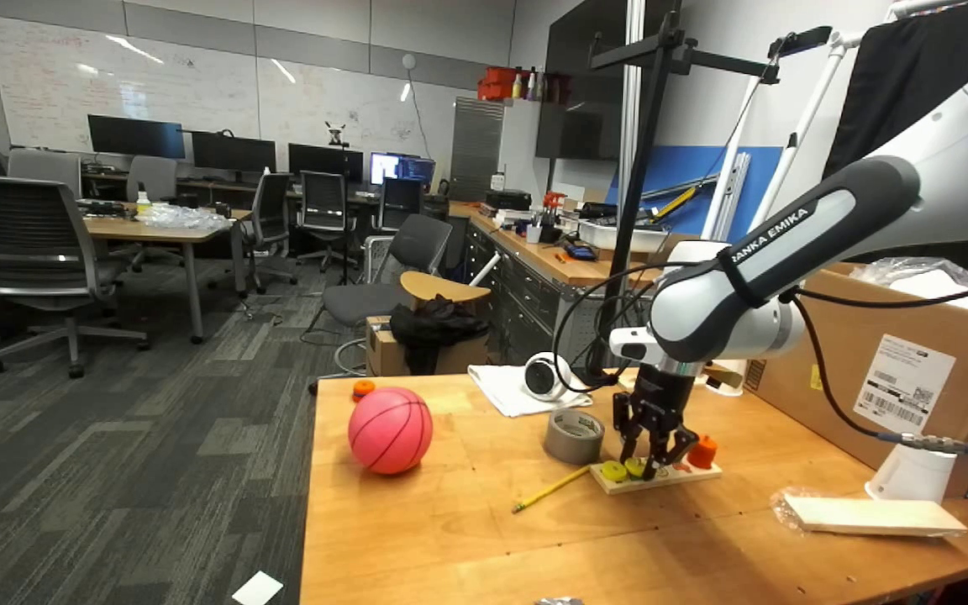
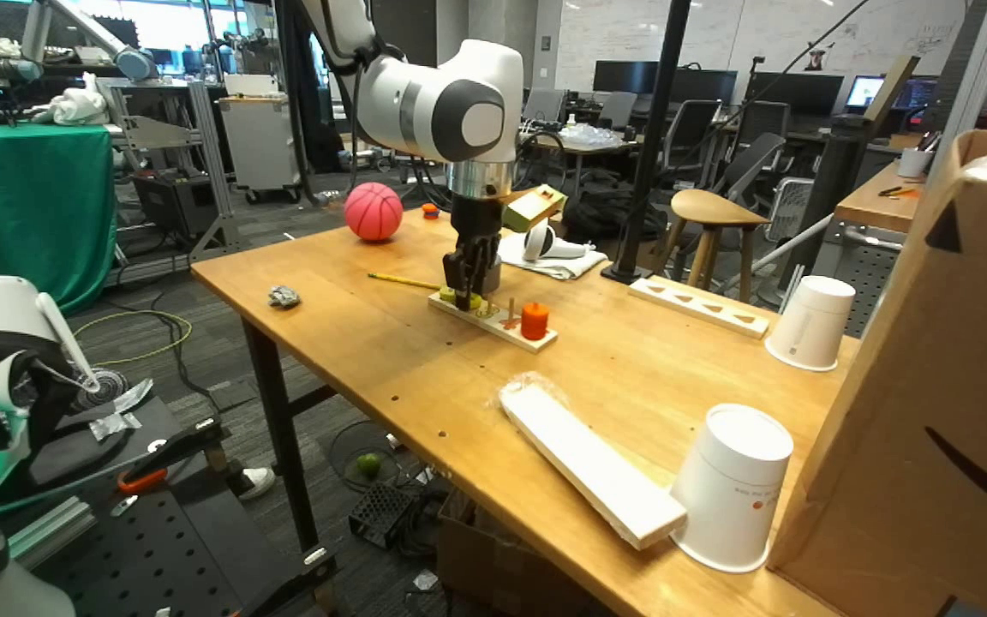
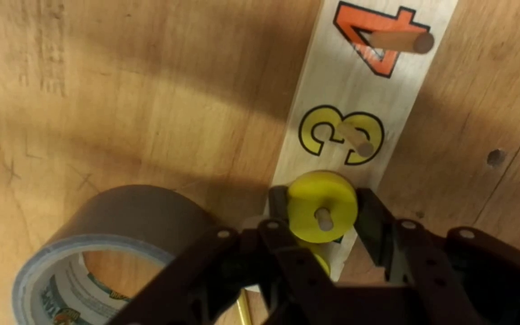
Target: Move the right and middle blocks blocks to the first right position, respectively
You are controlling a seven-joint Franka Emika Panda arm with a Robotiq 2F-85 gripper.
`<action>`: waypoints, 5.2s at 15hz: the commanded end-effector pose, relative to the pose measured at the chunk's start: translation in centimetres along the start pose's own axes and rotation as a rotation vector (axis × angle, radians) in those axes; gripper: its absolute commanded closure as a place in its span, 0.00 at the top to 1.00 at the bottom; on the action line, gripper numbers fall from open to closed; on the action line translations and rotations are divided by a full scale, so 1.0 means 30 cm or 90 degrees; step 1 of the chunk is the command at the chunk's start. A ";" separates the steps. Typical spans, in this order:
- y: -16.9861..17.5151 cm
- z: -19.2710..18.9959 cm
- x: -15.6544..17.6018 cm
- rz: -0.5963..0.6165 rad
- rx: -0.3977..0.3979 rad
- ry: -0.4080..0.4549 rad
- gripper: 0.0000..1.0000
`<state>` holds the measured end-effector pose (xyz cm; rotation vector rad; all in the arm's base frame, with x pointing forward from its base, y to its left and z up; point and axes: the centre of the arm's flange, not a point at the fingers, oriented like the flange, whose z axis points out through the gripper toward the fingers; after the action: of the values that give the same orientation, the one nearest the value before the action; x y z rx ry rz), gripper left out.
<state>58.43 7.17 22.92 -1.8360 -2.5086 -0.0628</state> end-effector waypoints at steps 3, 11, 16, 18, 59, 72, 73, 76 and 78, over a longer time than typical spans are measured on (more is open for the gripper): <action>-0.014 -0.158 -0.044 -0.001 -0.038 -0.025 0.17; -0.055 -0.282 -0.206 0.054 -0.073 -0.057 0.17; -0.094 -0.276 -0.297 0.084 -0.069 -0.065 0.17; -0.106 -0.272 -0.320 0.091 -0.068 -0.069 0.17; -0.112 -0.164 -0.403 0.098 -0.026 -0.079 0.17; -0.138 -0.232 -0.344 0.094 -0.056 -0.075 1.00; -0.135 -0.246 -0.330 0.096 -0.064 -0.076 1.00; -0.107 -0.212 -0.346 0.095 -0.049 -0.068 1.00; -0.109 -0.200 -0.346 0.095 -0.045 -0.067 1.00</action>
<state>58.46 -4.00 28.34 -2.1008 -2.4565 -0.0538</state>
